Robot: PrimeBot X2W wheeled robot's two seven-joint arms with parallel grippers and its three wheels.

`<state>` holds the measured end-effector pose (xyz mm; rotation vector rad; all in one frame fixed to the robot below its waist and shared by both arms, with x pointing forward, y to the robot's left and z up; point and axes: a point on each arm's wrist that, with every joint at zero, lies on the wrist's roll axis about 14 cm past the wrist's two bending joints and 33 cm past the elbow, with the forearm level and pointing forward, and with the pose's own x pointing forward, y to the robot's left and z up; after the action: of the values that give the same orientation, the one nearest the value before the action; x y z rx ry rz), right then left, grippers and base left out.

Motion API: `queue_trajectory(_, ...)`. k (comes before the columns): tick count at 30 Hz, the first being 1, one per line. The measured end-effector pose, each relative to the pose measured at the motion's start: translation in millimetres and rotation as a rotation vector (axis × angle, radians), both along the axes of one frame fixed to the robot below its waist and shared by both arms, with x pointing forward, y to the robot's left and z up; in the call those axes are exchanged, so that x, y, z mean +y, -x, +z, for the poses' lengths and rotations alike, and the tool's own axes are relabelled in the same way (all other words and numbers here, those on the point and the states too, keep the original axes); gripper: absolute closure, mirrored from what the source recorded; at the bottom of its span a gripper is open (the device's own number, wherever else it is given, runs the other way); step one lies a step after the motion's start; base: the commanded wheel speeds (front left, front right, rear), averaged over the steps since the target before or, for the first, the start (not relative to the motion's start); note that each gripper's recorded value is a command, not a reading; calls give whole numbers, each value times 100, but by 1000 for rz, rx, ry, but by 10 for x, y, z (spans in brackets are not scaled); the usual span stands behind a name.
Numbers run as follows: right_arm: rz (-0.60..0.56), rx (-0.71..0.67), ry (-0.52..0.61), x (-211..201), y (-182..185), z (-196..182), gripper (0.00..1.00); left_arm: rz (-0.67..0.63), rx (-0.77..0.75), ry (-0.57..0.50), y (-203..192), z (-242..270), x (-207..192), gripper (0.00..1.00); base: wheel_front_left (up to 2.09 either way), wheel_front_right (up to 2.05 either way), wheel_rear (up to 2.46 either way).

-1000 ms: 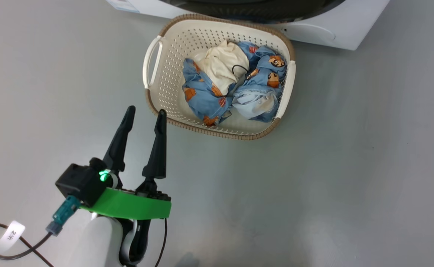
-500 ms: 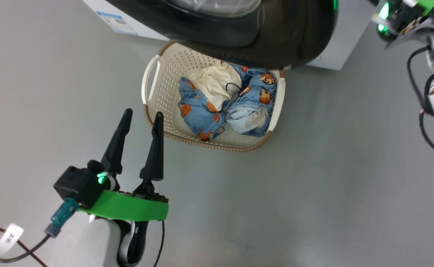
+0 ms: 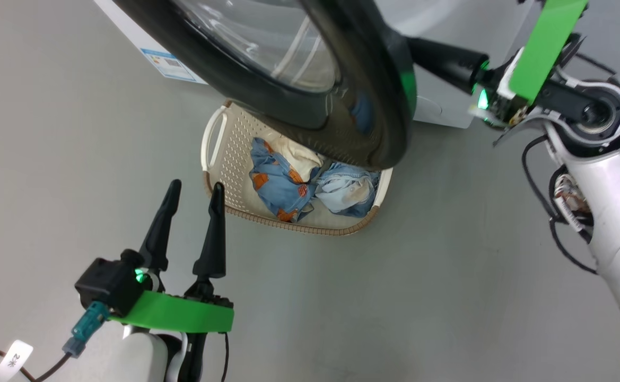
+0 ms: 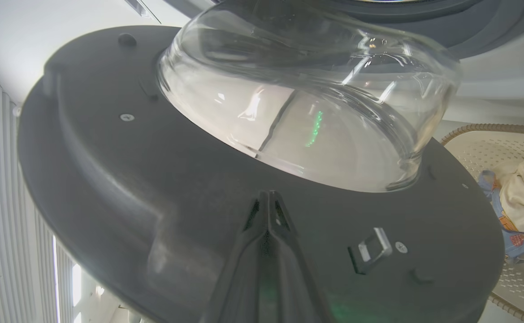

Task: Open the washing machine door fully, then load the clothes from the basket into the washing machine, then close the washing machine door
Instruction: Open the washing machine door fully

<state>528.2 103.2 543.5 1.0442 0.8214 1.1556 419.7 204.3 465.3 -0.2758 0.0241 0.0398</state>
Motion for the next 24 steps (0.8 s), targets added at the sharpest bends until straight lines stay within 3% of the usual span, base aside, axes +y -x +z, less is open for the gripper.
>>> queue_trajectory(24,279,25,-35,540,1009,115,100,69,-28,-21,353,182,195,0,0,0,0)
